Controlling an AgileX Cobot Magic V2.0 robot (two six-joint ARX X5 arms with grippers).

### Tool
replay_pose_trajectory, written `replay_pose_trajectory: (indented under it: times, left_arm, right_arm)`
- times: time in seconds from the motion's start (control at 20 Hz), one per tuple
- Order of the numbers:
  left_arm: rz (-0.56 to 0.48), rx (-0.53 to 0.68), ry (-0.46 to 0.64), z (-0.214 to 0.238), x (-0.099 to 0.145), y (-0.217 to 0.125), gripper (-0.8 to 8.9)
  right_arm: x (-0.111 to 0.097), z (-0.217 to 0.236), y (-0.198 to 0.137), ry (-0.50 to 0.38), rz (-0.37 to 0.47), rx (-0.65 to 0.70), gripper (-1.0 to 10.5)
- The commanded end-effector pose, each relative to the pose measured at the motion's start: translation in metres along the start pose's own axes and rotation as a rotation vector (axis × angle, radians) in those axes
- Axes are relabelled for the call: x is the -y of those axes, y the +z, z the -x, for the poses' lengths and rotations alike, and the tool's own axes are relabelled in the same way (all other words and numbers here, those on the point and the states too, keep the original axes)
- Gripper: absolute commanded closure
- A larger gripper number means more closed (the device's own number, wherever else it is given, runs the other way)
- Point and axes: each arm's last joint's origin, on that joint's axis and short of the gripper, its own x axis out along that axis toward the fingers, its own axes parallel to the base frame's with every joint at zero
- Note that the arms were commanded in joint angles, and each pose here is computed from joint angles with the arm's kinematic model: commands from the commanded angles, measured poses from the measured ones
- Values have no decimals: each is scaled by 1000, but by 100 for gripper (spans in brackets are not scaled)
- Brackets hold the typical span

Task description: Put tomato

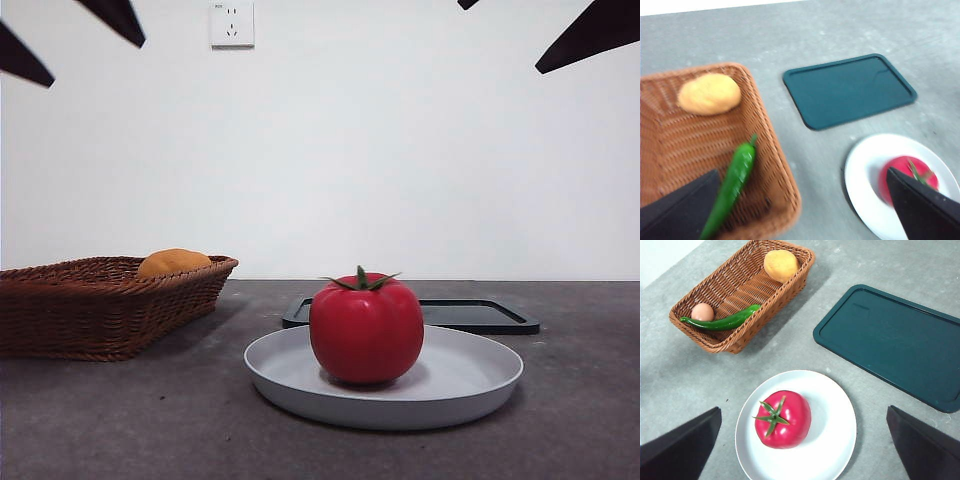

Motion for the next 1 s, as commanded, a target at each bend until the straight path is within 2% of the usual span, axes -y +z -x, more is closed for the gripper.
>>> replay_pose_trajectory:
  times: [0.05,0.55,0.8,1.0]
  left_arm:
    - [-1,64,-34,10,4,1,156]
    - [1,96,-39,19,5,2,156]
    - [1,97,-39,19,5,2,156]
    - [1,97,-39,19,5,2,156]
  right_arm:
    - [-2,2,6,6,17,21,355]
    - [-4,-1,5,18,1,10,356]
    - [-20,-39,8,99,4,-113,357]
    - [-36,-89,14,61,47,-237,357]
